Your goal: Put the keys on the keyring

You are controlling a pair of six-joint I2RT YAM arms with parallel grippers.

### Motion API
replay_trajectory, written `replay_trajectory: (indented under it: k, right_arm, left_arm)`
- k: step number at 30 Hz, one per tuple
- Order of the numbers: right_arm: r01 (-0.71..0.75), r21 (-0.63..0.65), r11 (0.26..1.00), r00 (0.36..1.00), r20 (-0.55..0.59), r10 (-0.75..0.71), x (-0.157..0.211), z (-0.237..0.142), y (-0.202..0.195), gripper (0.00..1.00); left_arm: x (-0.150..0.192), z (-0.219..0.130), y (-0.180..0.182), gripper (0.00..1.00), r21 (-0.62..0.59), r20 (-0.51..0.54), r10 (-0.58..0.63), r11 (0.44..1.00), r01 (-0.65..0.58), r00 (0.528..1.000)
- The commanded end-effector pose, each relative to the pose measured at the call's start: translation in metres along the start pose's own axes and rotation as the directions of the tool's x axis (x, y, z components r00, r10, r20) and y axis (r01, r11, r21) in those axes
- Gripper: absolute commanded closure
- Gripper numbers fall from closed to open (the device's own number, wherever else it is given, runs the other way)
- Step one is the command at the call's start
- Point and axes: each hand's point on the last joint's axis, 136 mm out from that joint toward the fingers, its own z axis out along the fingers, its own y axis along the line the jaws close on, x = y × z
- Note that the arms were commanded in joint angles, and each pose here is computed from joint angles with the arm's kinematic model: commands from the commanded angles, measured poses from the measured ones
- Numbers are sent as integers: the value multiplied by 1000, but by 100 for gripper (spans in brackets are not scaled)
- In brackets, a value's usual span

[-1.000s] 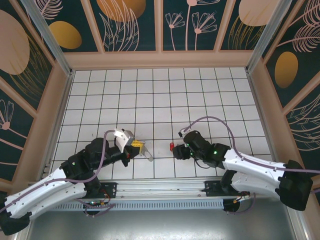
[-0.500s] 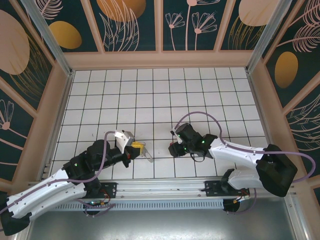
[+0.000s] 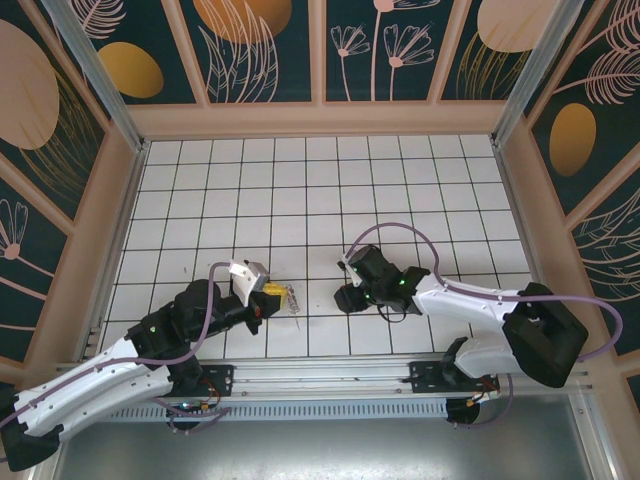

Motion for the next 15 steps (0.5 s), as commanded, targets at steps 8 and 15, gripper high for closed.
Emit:
replay_trajectory:
  k: [8,15]
  right_arm:
    - [6,5,1000,998,65,-7,-20,-14,6,45]
    - [22,2,1000,998,63,-22,-17,-15,9,44]
  left_arm:
    - [-15,-4,-6,100,16,54,2,1000,-3,999]
    - [-14,-2,-7,100,26,49,5,1000,-6,999]
